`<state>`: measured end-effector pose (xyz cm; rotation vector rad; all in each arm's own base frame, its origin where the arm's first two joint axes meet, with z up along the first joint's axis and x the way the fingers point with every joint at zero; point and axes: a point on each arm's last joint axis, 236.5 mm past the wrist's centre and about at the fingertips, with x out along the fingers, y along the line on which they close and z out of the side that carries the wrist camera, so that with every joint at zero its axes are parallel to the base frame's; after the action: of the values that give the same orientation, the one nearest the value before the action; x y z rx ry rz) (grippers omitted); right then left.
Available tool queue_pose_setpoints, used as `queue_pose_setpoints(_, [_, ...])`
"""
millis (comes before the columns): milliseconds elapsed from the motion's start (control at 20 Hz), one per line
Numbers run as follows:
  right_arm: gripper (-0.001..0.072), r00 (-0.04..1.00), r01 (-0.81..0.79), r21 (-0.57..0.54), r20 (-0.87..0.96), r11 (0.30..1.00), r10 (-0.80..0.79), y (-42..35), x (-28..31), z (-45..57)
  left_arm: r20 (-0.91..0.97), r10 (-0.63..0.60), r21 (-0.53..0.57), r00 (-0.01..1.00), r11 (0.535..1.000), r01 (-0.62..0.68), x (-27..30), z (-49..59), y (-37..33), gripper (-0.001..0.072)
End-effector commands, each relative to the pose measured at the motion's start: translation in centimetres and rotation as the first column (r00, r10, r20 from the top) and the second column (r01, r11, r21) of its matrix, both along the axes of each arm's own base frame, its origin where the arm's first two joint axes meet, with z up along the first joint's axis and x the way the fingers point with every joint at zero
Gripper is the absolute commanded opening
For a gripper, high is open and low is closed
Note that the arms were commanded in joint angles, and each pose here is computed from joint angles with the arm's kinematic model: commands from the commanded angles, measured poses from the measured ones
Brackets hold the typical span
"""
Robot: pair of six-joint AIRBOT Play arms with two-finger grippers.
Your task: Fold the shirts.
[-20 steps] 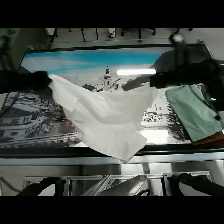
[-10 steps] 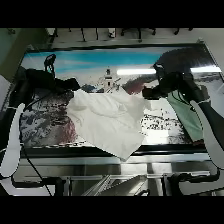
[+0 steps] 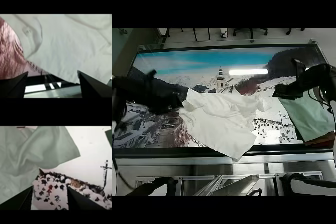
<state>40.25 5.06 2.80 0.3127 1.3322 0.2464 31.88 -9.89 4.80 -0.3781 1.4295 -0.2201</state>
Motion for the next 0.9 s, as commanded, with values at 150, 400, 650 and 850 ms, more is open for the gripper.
queue_pose_setpoints(150, [0.0466, 0.991, -0.04, 0.324, -0.107, 0.945, 0.079, 6.7, -5.9, -5.8, -0.107, 0.105, -0.222, 0.989, 0.967, -0.127, -12.2, -11.5, -8.4, 0.07])
queue_pose_setpoints(400, [0.0465, 0.979, -0.071, 0.328, -0.157, 0.942, 0.129, 8.3, -7.6, -7.6, -0.086, 0.09, -0.233, 0.992, 0.966, -0.108, -13.1, -14.0, -11.9, 0.07])
queue_pose_setpoints(650, [0.0466, 0.975, -0.105, 0.316, -0.157, 0.943, 0.161, 10.0, -7.7, -8.6, -0.085, 0.055, -0.186, 0.995, 0.98, -0.07, -10.5, -15.8, -14.0, 0.0609])
queue_pose_setpoints(850, [0.0466, 0.967, -0.102, 0.299, -0.195, 0.949, 0.166, 11.2, -7.6, -11.7, -0.163, 0.027, -0.15, 0.986, 0.987, -0.052, -10.6, -17.8, -14.4, 0.0414])
